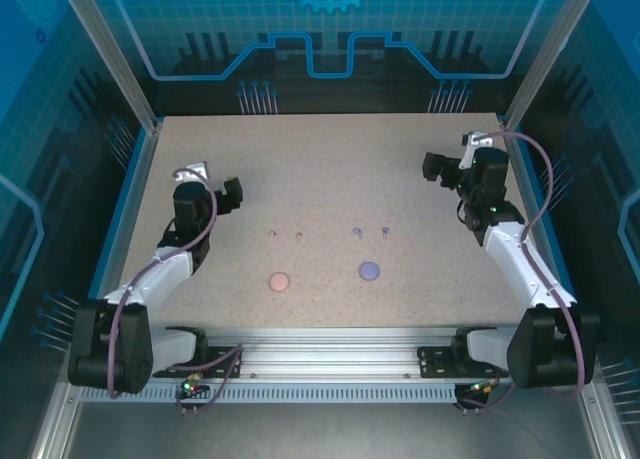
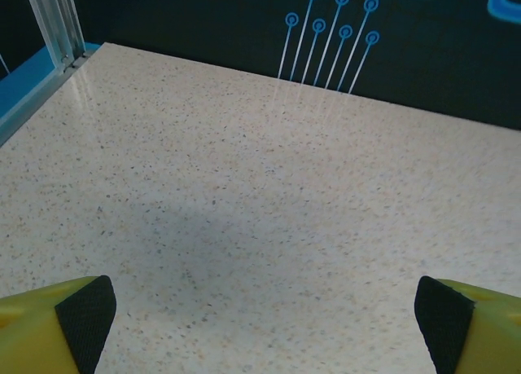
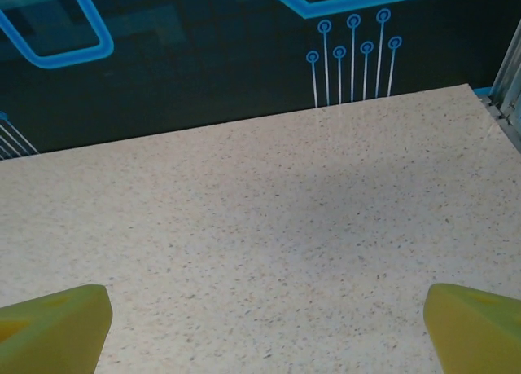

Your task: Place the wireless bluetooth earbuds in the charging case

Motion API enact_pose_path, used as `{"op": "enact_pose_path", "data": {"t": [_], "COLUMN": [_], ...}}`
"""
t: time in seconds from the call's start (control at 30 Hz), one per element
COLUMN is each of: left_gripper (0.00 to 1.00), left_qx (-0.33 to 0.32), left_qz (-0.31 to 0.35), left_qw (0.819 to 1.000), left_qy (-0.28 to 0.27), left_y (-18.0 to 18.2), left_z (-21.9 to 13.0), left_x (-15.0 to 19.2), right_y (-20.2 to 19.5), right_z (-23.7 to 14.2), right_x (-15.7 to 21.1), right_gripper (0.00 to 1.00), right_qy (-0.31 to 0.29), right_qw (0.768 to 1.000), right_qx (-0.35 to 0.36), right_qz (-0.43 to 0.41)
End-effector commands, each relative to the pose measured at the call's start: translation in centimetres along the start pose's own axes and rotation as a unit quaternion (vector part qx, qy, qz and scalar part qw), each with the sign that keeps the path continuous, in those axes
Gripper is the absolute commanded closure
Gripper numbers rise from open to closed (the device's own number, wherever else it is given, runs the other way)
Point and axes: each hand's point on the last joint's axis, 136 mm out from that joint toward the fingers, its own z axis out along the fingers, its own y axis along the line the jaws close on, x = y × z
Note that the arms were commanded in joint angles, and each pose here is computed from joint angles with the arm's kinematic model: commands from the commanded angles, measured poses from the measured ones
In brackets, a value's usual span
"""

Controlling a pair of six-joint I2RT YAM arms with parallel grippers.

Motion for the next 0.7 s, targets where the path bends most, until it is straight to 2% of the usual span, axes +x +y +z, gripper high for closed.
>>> {"op": "enact_pose_path", "data": {"t": [0.0, 0.1, 0.3, 0.47, 0.67], "left_gripper": [0.01, 0.01, 0.01, 0.01, 0.01], "left_qx": [0.014, 0.021, 0.066, 0.084, 0.081], "left_qz": [-0.076, -0.123, -0.185, -0.201, -0.244], "left_qw": [0.995, 0.987, 0.963, 0.949, 0.925], "left_qy": [0.06, 0.098, 0.186, 0.229, 0.279], "left_y": [-1.4, -2.5, -7.0, -10.5, -12.4], "left_z": [-1.7, -2.7, -3.9, -4.9, -5.2], "left_x": [0.5, 1.5, 4.8, 7.0, 9.6], "right_y": [1.5, 4.2, 8.3, 10.1, 11.1], "right_z": [-1.6, -3.1, -6.0, -7.1, -7.5], "right_x": [5.6, 7.4, 13.3, 18.0, 22.2], "right_gripper": [0.01, 0.09, 0.12, 0.12, 0.09], "right_qy": [0.156, 0.225, 0.348, 0.396, 0.441], "right_qw": [0.987, 0.973, 0.936, 0.915, 0.89], "right_qx": [-0.024, -0.033, -0.01, 0.029, 0.086], "right_qz": [0.034, 0.026, 0.053, 0.067, 0.077]}}
